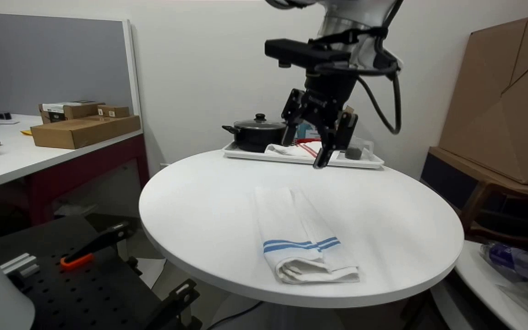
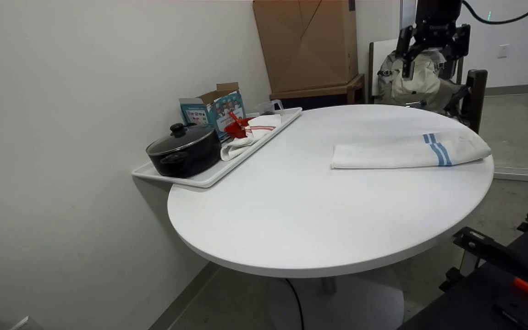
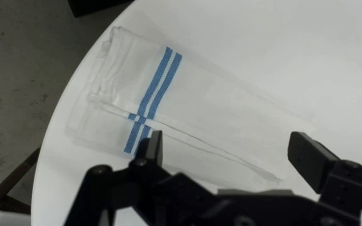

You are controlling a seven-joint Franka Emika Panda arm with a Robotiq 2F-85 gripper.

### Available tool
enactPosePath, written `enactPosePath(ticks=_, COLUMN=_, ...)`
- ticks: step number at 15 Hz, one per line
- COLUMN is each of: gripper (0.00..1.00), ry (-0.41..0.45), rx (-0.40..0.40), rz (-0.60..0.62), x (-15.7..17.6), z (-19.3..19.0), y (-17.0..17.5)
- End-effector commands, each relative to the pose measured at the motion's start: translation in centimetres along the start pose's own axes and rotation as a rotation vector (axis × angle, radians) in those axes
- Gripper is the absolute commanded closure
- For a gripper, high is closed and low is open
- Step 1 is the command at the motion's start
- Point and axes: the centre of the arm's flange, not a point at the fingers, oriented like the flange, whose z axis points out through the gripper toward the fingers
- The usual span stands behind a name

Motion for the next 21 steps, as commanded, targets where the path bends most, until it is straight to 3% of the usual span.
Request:
enactPosePath(ticks=1, gripper=0.0, ry=0.032, rx=0.036, rz=0.015, x=-2.9, z=-3.8, y=0.9)
enactPosePath(ticks=8, gripper=0.01, ry=0.135, rx=0.043, rz=0.163, x=-6.1, z=-3.5, y=7.6)
enactPosePath(ticks=21, gripper=0.0, ry=0.085, rx=-0.026, rz=0.282, x=-5.9, z=5.1, y=14.0)
